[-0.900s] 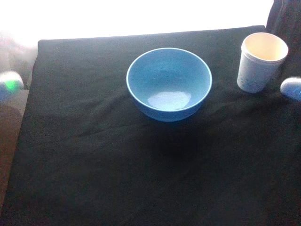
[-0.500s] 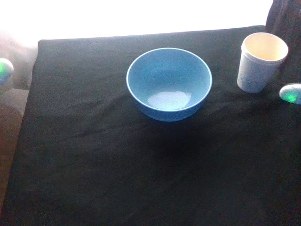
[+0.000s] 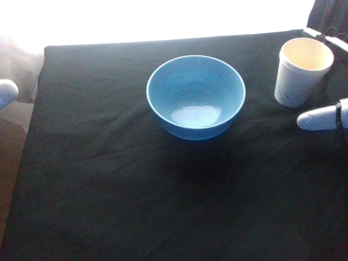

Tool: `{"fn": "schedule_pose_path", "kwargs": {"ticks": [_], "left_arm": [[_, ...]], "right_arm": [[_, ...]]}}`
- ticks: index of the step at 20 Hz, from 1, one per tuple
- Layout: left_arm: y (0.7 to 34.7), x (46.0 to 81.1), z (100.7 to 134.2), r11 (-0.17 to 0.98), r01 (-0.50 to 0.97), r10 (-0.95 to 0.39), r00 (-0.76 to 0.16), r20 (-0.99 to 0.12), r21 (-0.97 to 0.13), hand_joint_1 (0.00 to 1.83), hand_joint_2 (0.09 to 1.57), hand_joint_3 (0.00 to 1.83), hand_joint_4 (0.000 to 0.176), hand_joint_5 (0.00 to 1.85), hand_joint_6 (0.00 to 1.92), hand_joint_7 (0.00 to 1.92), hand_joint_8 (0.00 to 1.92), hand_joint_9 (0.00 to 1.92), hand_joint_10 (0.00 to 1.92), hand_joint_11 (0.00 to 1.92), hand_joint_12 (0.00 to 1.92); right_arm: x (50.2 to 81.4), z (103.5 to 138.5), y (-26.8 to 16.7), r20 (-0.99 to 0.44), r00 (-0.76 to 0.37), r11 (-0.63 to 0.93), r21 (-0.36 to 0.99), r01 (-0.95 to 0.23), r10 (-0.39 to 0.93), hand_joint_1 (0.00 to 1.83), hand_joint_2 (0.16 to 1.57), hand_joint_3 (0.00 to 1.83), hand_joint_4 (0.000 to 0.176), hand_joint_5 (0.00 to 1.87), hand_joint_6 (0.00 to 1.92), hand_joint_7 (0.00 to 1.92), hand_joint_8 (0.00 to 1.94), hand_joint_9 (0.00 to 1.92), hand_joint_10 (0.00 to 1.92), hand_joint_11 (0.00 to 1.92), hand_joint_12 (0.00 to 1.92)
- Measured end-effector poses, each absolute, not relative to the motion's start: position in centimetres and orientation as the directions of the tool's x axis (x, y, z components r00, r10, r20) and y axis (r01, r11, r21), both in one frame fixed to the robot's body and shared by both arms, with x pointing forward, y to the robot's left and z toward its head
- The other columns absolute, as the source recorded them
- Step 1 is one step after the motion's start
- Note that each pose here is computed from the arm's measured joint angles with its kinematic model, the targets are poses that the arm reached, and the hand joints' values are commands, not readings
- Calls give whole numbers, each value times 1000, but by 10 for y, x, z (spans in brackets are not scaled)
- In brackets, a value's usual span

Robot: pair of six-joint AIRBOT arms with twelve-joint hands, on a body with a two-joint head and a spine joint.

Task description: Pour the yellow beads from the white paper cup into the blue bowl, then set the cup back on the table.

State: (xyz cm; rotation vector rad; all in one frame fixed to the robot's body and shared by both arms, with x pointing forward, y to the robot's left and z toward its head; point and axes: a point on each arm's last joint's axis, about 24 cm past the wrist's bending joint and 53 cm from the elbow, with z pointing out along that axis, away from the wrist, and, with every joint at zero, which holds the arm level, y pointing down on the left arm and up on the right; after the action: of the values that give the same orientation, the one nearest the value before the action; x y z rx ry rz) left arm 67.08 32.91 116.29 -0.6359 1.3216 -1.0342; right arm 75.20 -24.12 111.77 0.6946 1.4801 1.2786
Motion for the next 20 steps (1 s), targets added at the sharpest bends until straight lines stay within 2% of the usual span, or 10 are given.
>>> {"fn": "schedule_pose_path", "kwargs": {"ticks": [1,3,7,8,9,12,13,17,18,20], "left_arm": [[328,671,1163,441,244,-880,-71,-470,-863,373,790,0,128,97,8,152,0,101,0,32,22],[326,670,1162,444,249,-876,-81,-476,-861,391,790,0,144,111,11,163,5,110,5,34,24],[325,670,1161,446,245,-875,-84,-477,-861,404,797,0,147,117,9,158,1,97,0,14,16],[326,670,1160,447,243,-875,-84,-478,-861,407,801,2,146,114,6,153,0,87,0,8,14],[326,670,1160,447,242,-875,-84,-477,-861,397,798,0,148,116,6,168,6,96,4,13,17],[327,669,1158,452,237,-872,-86,-482,-860,415,788,0,139,118,4,188,9,117,10,9,16],[327,669,1158,451,237,-872,-86,-481,-860,425,792,0,142,128,7,193,9,120,9,14,18],[325,669,1156,448,236,-874,-89,-478,-862,429,787,0,151,135,6,191,4,117,4,20,23],[326,669,1156,449,236,-874,-88,-479,-862,438,790,0,155,136,5,194,4,111,1,16,21],[327,669,1156,449,234,-875,-84,-478,-863,445,785,0,149,142,6,204,7,112,1,46,35]], "right_arm": [[754,1119,-241,-320,-315,272,944,-187,894,757,530,4,176,0,0,0,0,0,0,0,0],[758,1122,-243,-324,-308,276,942,-189,895,708,516,0,176,0,0,1,0,0,0,0,0],[760,1122,-244,-317,-305,273,945,-179,898,642,527,2,168,0,0,0,0,0,0,0,0],[761,1121,-245,-309,-298,266,948,-177,903,586,495,0,173,0,0,0,0,0,0,0,0],[762,1121,-247,-295,-287,254,952,-171,911,601,475,0,175,0,0,0,0,0,0,0,0],[763,1125,-251,-259,-272,217,960,-176,927,624,489,0,176,0,0,0,0,0,0,0,0],[764,1129,-253,-232,-265,187,965,-185,936,669,491,0,176,0,0,0,0,0,0,0,0],[764,1137,-253,-175,-253,122,969,-214,951,665,494,0,176,0,0,0,0,0,0,0,0],[764,1136,-250,-142,-258,87,973,-213,956,668,534,14,176,0,0,0,0,0,0,0,0],[766,1133,-244,-76,-271,18,977,-212,959,663,608,14,176,0,0,0,0,0,0,0,0]]}}
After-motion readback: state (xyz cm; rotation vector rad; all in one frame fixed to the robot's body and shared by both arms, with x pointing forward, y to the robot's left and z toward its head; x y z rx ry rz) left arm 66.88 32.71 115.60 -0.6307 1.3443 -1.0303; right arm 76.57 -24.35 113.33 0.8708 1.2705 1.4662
